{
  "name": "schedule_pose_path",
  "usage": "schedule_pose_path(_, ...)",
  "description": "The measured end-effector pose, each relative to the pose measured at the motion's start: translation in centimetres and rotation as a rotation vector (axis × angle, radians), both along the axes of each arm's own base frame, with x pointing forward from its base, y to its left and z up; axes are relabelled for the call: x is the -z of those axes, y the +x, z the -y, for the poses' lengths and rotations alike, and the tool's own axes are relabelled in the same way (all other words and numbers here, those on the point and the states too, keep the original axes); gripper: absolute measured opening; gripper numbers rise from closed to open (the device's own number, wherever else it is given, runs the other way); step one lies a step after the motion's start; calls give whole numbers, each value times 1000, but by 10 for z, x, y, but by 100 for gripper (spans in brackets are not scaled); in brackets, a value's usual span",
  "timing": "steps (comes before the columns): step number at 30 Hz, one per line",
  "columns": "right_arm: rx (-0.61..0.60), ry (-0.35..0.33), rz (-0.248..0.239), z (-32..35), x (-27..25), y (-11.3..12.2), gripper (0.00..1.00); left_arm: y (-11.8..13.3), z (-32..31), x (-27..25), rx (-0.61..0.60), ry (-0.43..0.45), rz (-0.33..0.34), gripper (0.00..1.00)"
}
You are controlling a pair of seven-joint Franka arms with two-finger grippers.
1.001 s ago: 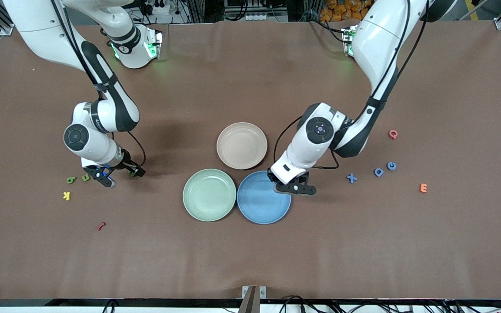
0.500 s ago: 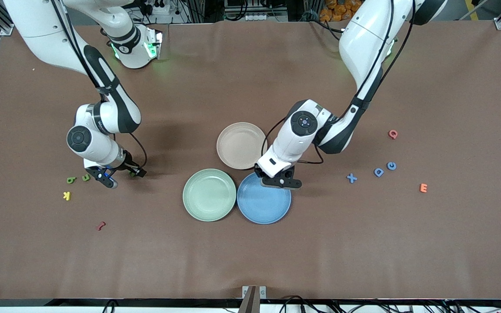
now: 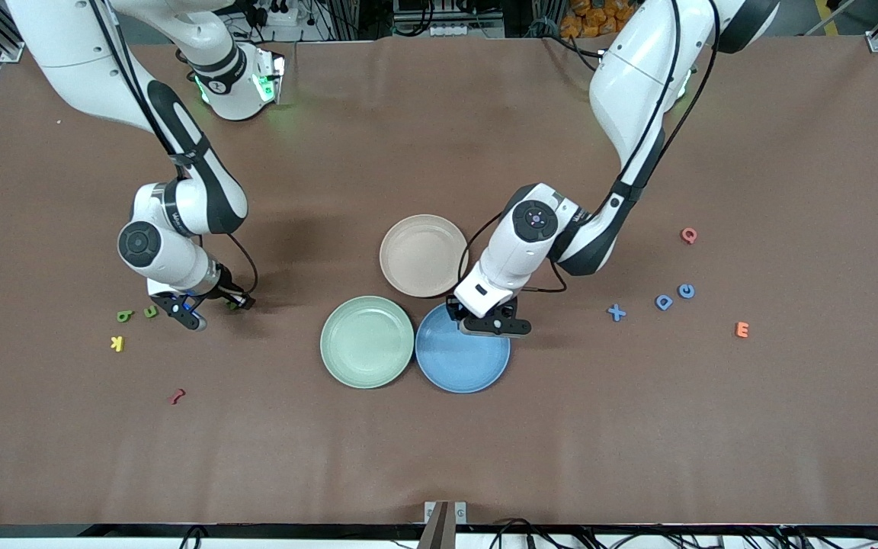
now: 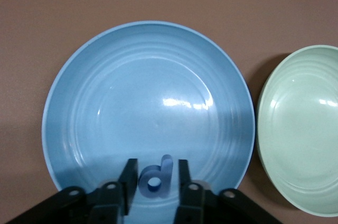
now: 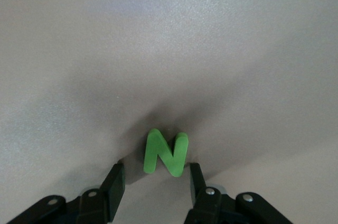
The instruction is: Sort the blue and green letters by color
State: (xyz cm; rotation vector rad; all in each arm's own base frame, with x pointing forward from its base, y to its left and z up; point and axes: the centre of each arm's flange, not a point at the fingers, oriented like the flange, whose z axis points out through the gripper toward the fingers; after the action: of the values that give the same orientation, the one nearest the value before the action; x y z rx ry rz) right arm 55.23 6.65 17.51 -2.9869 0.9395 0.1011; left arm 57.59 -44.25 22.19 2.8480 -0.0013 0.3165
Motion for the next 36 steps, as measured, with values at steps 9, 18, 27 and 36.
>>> schedule_pose_path(9, 1, -2, 1, 2, 0, 0, 51, 10, -8, -4, -12, 2, 17, 84)
schedule_pose_path(18, -1, -8, 3, 6, 0, 1, 49, 43, -68, 0, 65, 134, 21, 100)
schedule_pose_path(27, -2, -8, 5, 6, -1, 2, 33, 70, -185, -5, 130, 270, -147, 100)
schedule_pose_path(36, -4, -8, 8, 5, -3, 5, 33, 53, -233, 6, 232, 383, -229, 100)
